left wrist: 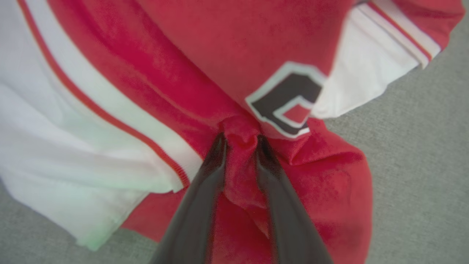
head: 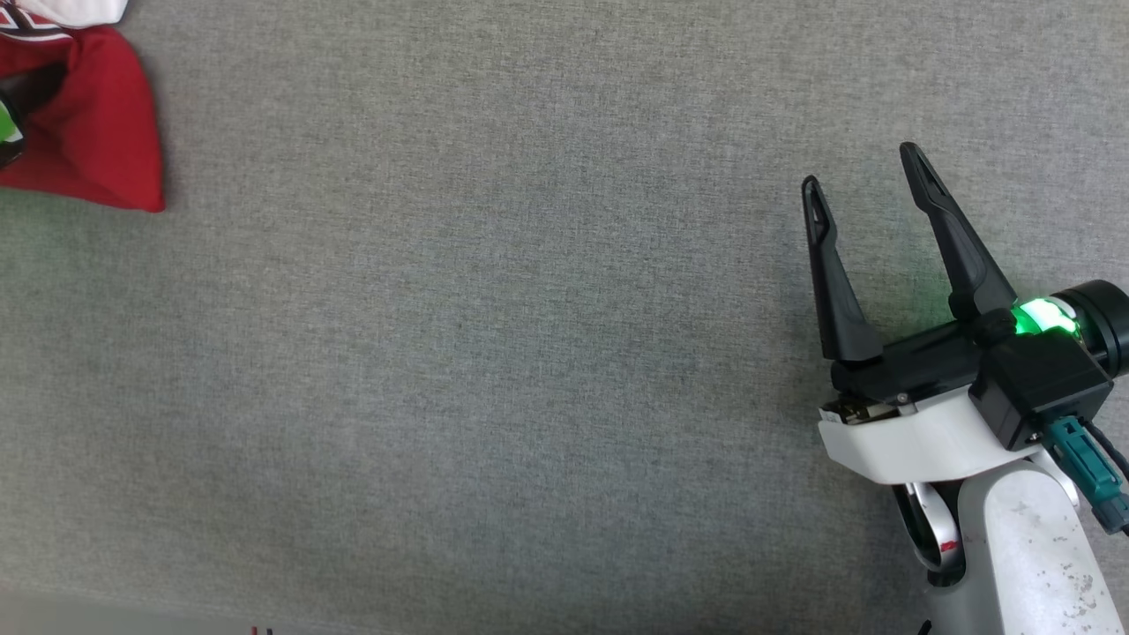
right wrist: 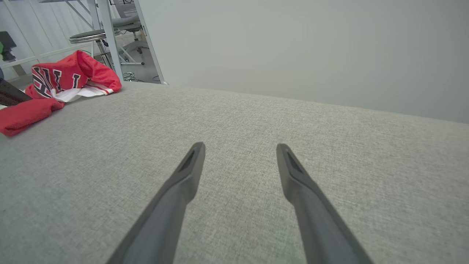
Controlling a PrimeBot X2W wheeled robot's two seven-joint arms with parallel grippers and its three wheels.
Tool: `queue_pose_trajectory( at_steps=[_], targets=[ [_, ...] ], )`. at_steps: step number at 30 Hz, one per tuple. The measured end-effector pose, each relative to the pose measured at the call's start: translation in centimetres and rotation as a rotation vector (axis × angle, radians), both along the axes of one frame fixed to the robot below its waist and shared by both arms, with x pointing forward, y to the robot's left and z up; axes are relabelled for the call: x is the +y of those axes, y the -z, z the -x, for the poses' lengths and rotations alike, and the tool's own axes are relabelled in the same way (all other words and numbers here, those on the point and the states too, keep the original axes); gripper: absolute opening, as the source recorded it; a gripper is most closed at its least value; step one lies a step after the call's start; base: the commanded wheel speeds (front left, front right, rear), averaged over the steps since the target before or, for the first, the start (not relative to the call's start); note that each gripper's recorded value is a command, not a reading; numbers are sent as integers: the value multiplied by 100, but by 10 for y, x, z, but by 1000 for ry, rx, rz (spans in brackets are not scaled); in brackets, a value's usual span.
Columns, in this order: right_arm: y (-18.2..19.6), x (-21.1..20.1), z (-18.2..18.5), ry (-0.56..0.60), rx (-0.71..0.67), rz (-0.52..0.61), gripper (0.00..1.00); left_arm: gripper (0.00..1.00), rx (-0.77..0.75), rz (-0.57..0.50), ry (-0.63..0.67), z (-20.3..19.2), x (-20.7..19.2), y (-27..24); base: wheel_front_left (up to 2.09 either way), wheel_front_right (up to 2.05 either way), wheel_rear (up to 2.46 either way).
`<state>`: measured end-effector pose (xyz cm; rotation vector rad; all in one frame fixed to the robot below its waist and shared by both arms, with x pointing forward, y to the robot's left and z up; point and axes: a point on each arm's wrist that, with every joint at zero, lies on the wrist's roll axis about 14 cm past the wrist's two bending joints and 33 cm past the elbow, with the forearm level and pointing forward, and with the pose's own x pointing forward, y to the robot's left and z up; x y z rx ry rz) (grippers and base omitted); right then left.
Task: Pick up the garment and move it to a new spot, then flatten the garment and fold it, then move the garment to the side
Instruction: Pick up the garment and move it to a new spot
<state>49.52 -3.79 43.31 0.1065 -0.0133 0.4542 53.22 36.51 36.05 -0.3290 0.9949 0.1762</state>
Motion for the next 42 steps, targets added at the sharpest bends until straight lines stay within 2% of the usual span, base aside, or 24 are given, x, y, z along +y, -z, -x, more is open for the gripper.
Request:
queue_pose_trajectory(
  at_steps=[6, 15, 25, 29, 33, 42],
  targets=[
    [-8, 2, 0, -5, -16, 0, 100, 0, -107, -45, 16, -7, -1, -16, 0, 0, 0],
    [-33, -4, 5, 18, -68, -24, 100, 0, -491, -195, 67, -35, 3, -110, 0, 0, 0],
    [-72, -29, 21, 88, -123, -68, 100, 0, -842, -260, 258, -33, -54, -225, 0, 0, 0],
    [-86, -42, 29, 125, -140, -85, 100, 0, -960, -212, 329, -27, -93, -263, 0, 0, 0],
    [-102, -57, 38, 165, -167, -96, 100, 0, -1067, -124, 430, -20, -153, -295, 0, 0, 0],
    [-128, -111, 59, 307, -221, -116, 100, 0, -1288, 210, 658, 6, -317, -363, 0, 0, 0]
  ],
)
